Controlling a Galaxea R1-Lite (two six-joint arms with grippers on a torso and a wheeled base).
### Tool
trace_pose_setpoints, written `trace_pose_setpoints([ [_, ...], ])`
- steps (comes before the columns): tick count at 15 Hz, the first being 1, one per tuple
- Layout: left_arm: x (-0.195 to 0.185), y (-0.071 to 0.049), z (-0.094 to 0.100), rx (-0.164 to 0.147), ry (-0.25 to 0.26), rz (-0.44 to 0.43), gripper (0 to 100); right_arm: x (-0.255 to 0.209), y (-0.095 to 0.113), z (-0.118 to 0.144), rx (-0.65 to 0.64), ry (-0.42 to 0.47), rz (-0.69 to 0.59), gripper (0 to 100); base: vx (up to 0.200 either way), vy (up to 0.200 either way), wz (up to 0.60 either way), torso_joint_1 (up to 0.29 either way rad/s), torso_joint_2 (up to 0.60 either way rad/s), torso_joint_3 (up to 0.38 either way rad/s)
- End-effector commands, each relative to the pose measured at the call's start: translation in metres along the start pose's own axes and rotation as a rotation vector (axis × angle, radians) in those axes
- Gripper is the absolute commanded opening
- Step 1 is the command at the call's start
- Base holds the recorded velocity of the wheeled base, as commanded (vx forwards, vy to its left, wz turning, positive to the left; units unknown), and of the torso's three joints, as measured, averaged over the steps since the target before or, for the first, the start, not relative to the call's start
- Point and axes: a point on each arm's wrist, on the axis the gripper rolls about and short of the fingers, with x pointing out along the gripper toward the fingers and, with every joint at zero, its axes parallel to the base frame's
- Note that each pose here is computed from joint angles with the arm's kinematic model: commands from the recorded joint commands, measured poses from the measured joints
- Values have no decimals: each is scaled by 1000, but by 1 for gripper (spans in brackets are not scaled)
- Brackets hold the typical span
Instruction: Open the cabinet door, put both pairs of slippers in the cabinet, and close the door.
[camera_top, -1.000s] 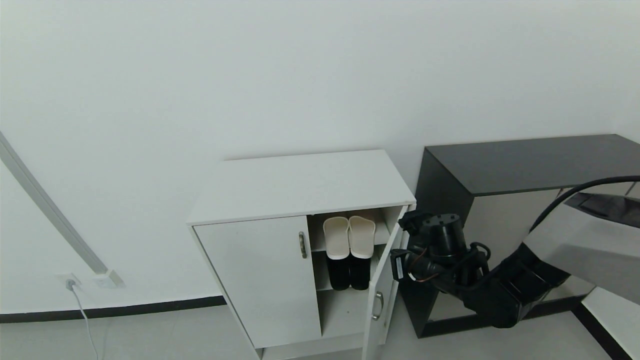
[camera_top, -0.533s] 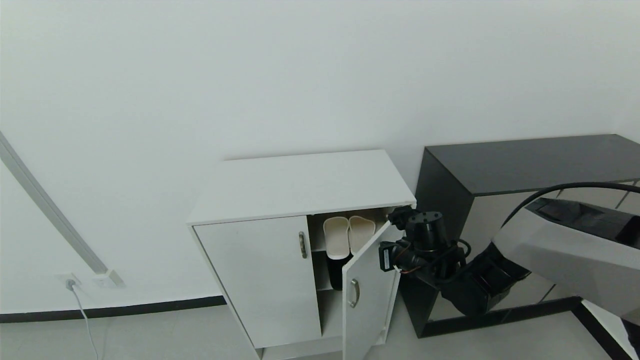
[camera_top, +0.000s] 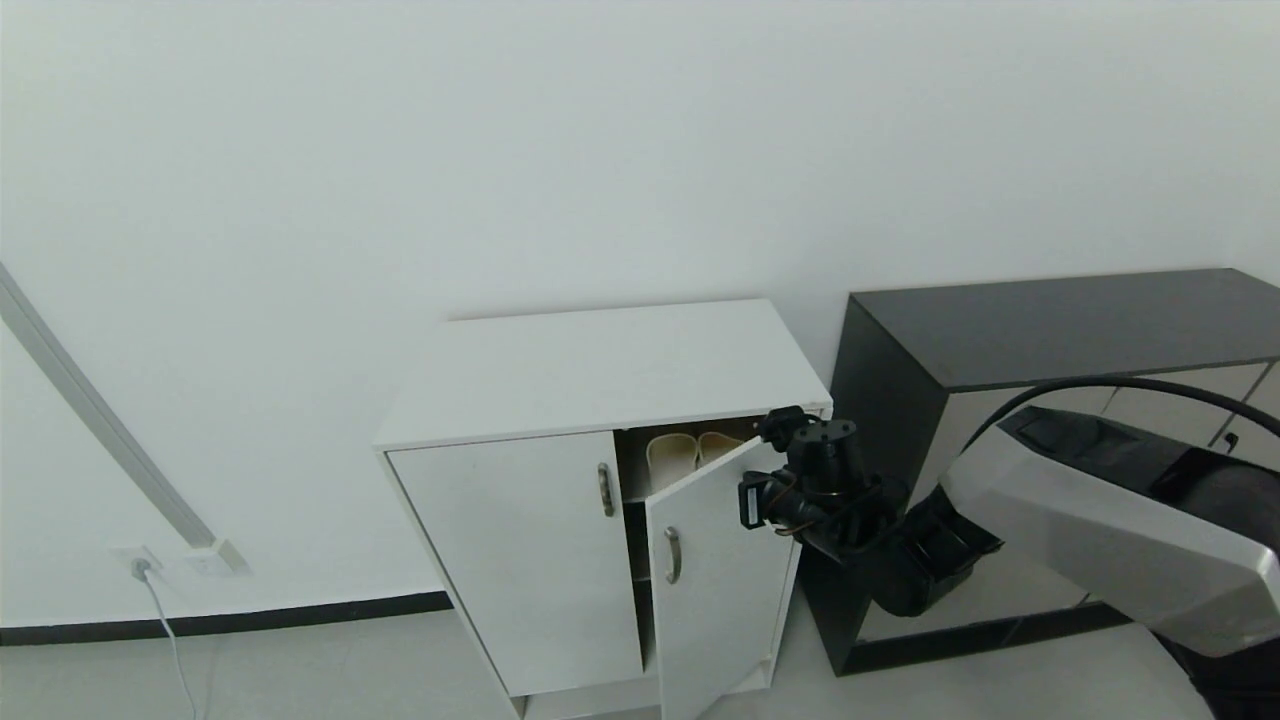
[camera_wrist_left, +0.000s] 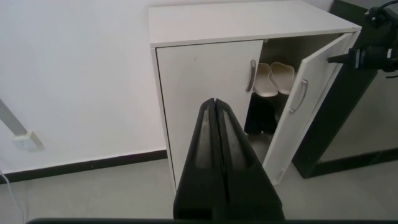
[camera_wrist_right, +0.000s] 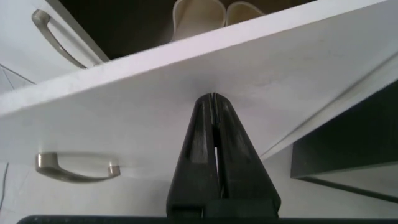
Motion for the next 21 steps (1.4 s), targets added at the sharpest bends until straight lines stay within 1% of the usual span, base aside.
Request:
trace_pose_setpoints([
  [1, 0, 0, 0, 0, 1, 1, 0, 9, 1, -5, 0, 1, 1, 0, 0, 0, 0, 0, 0, 0],
  [9, 0, 0, 0, 0, 1, 1, 0, 24, -1, -1, 6, -41, -4, 0, 0, 0, 0, 0, 0, 0],
  [15, 0, 0, 0, 0, 2, 0, 0, 37, -4, -3, 10, -60, -10, 0, 0, 0, 0, 0, 0, 0],
  [21, 0, 0, 0, 0, 2, 0, 0, 40, -7, 0, 12, -74, -16, 0, 0, 0, 0, 0, 0, 0],
])
